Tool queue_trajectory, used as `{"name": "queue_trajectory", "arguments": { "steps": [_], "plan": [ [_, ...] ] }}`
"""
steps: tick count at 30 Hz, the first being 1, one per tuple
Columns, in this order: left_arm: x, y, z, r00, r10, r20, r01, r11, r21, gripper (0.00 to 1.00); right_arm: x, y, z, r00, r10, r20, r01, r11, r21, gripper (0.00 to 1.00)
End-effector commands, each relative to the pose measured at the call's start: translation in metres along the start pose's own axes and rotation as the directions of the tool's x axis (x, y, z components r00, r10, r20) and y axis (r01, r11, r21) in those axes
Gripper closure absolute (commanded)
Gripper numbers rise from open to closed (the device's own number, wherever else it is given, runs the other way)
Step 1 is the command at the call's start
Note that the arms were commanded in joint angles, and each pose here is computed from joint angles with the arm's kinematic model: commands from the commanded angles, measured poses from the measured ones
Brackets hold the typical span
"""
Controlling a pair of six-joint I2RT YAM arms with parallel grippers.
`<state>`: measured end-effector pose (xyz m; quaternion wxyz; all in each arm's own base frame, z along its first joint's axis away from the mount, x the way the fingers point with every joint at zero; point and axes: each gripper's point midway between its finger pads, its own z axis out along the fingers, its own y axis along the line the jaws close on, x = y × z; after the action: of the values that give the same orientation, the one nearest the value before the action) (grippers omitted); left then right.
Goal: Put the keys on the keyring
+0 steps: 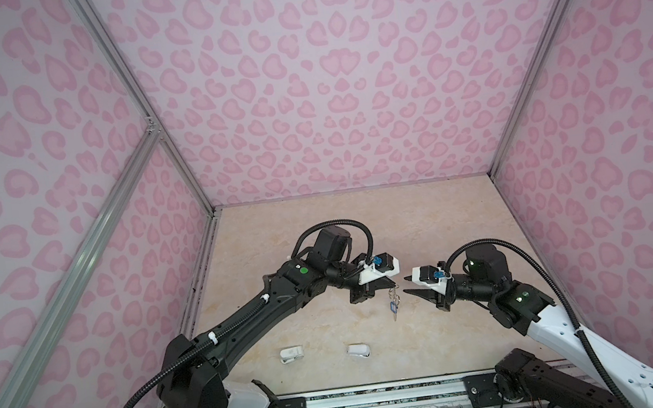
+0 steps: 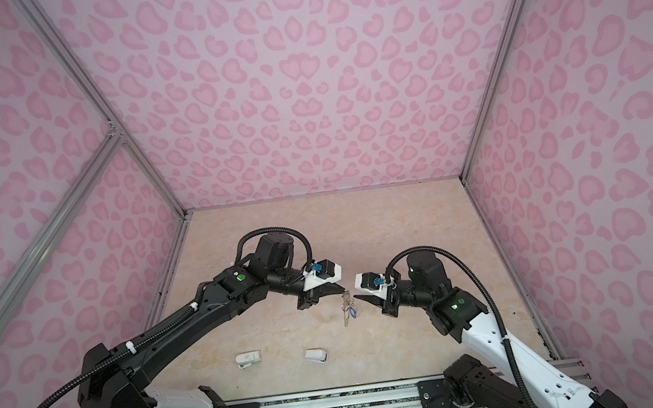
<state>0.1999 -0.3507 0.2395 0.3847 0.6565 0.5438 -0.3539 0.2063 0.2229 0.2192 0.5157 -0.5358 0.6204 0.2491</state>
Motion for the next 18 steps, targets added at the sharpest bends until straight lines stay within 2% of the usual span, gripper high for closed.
{"name": "queue_trajectory", "arguments": {
  "steps": [1,8,18],
  "plan": [
    [-0.024,0.017,-0.004,0.994,-0.01,0.105,0.02,0.996,-0.09,0.97,-0.019,-0.011,-0.001,0.994,0.042,0.098,-0.048,0.997,0.053,0.72],
    [-0.027,0.02,-0.004,0.987,-0.035,0.157,0.055,0.991,-0.125,0.97,-0.029,-0.002,0.0,0.981,0.105,0.161,-0.104,0.994,-0.016,0.77],
    [-0.031,0.013,-0.004,0.984,-0.015,0.18,0.033,0.995,-0.096,0.97,-0.026,-0.006,0.006,0.982,0.126,0.142,-0.125,0.992,-0.012,0.77]
  ]
}}
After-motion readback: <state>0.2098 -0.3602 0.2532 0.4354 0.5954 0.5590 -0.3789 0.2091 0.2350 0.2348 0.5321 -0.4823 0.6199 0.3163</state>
